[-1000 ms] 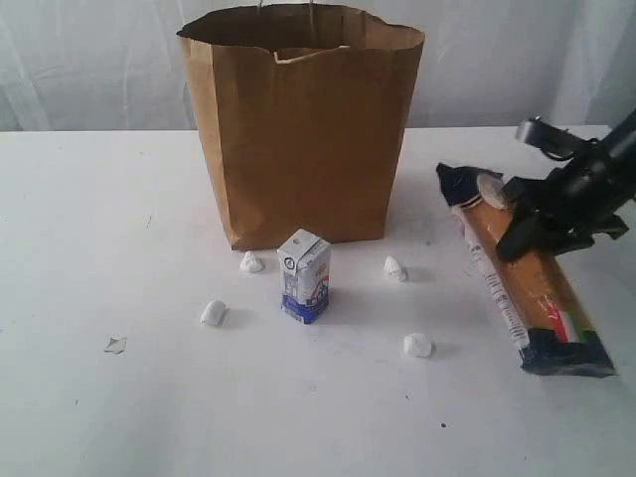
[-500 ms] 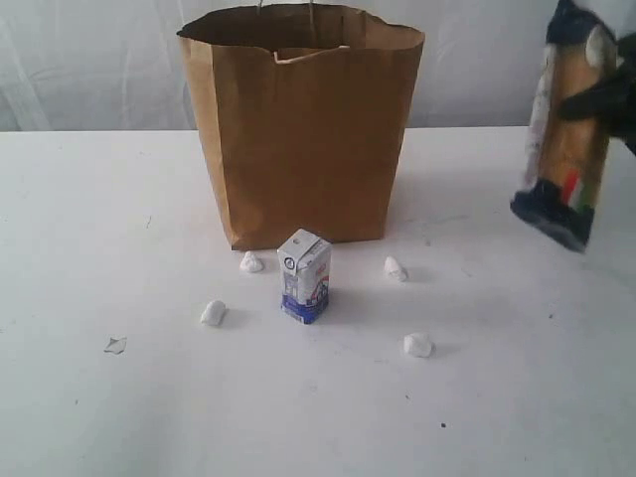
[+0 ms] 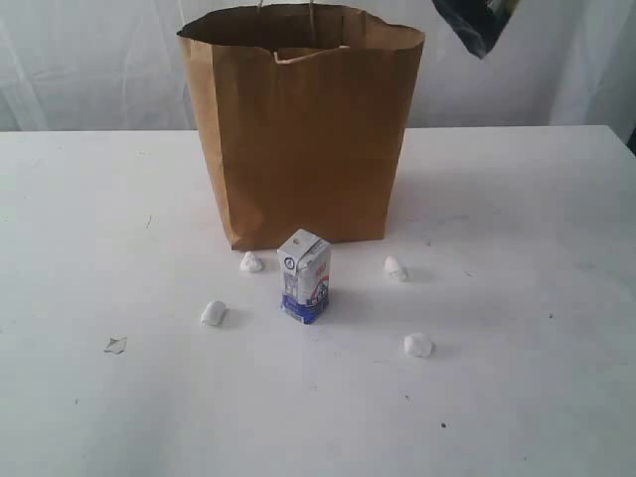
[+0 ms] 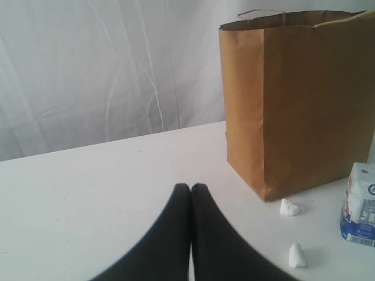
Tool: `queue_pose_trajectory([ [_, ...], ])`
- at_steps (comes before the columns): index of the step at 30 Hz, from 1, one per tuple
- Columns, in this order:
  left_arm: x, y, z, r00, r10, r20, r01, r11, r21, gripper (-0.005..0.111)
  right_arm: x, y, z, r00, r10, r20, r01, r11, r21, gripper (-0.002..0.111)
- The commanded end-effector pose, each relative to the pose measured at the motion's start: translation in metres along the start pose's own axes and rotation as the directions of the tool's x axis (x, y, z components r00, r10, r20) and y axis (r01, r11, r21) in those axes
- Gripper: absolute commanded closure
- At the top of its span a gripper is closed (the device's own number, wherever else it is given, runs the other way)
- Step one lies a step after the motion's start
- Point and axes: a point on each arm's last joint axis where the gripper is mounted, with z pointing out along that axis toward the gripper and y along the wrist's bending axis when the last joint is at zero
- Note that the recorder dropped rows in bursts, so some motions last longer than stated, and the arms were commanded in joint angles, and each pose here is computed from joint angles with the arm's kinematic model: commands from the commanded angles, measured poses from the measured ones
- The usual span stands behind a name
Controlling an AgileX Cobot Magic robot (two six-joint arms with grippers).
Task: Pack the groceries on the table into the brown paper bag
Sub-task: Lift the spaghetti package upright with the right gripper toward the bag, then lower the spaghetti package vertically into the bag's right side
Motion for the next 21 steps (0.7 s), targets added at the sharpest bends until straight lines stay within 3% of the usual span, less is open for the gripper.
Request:
queue_pose_trajectory([
  [1,0.002,-0.001,0.0,1.0,0.015,-0.007,-0.015,1.0,0.003,0.107,-0.011,0.018,0.017,0.989,-0.135,0.064,0.142,0.984,-0.111,0.108],
  [9,0.002,-0.001,0.0,1.0,0.015,-0.007,-0.015,1.0,0.003,0.107,-0.01,0.006,0.043,0.939,-0.335,0.076,0.343,0.928,-0.146,0.108],
  [17,0.002,-0.001,0.0,1.0,0.015,-0.007,-0.015,1.0,0.003,0.107,-0.012,-0.007,0.054,0.797,-0.592,0.122,0.604,0.786,-0.132,0.108],
  [21,0.002,-0.001,0.0,1.0,0.015,-0.007,-0.015,1.0,0.003,0.107,-0.02,-0.012,0.057,0.746,-0.651,0.142,0.664,0.743,-0.082,0.108],
])
